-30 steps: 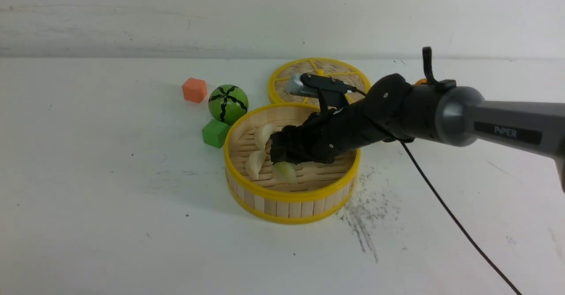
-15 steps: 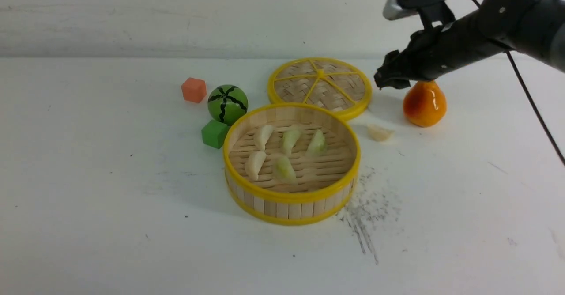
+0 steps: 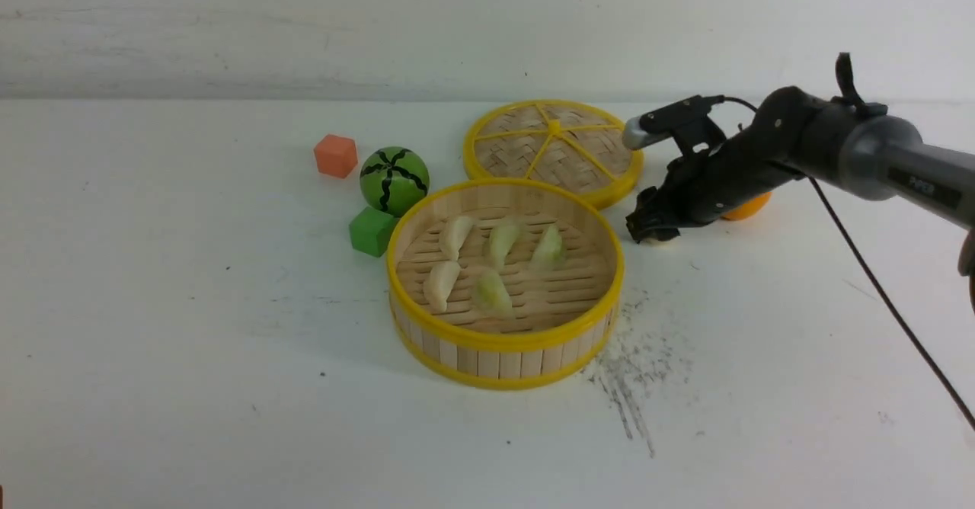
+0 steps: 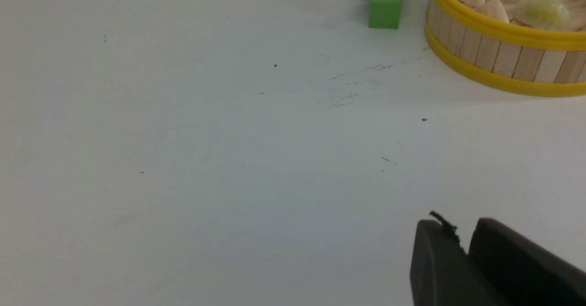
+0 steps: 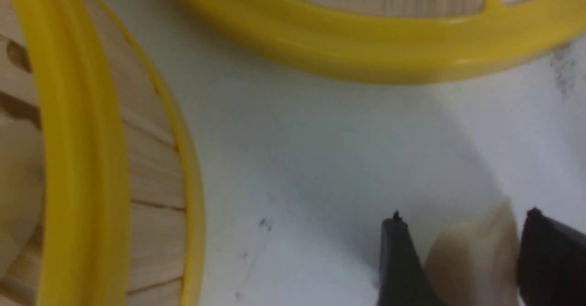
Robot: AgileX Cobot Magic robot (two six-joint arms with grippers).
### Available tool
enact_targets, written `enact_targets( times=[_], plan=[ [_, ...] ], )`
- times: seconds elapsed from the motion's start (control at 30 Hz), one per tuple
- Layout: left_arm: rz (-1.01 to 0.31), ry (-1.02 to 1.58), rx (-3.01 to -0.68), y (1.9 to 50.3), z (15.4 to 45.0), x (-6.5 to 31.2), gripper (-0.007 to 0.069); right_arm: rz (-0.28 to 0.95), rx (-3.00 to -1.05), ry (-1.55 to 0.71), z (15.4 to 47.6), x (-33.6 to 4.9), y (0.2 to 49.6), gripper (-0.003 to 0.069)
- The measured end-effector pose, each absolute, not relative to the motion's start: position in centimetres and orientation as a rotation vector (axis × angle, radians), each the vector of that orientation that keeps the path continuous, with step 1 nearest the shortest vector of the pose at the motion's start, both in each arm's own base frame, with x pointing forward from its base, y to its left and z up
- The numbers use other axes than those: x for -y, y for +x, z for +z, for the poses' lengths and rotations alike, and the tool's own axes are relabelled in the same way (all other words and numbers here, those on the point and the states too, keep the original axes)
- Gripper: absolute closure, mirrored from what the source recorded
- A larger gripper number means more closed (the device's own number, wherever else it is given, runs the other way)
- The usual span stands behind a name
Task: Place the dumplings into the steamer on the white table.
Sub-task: 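Reach for and grasp a dumpling on the table, then place the dumpling into the bamboo steamer basket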
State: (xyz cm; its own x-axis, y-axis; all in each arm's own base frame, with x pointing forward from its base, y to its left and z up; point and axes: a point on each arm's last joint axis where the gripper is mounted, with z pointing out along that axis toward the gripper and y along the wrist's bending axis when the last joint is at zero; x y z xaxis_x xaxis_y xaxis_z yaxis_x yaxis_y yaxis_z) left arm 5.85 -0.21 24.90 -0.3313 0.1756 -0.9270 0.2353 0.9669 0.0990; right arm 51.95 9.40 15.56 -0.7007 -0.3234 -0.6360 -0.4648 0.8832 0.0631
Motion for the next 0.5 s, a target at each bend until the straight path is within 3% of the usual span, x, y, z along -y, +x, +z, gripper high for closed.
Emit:
enact_targets(
  times=[0.07, 0.2, 0.33, 0.4, 0.5],
  plan=[
    [-0.060, 0.299, -1.913, 5.9, 25.0, 0.2, 0.0522, 0.299, -2.412, -0.563, 15.8, -9.4, 51.9, 0.0412],
    [-0.057, 0.301, -1.909, 5.9, 25.0, 0.2, 0.0522, 0.365, -2.479, -0.541, 16.9, -9.4, 51.2, 0.0422],
    [-0.055, 0.301, -1.908, 5.9, 25.0, 0.2, 0.0522, 0.457, -2.517, -0.421, 20.9, -9.0, 50.5, 0.0422],
    [-0.055, 0.301, -1.908, 5.9, 25.0, 0.2, 0.0522, 0.529, -2.511, -0.358, 23.4, -9.1, 49.8, 0.0422],
    [-0.056, 0.302, -1.907, 5.9, 25.0, 0.2, 0.0519, 0.765, -2.474, -0.285, 28.2, -10.6, 47.7, 0.0422]
  ],
)
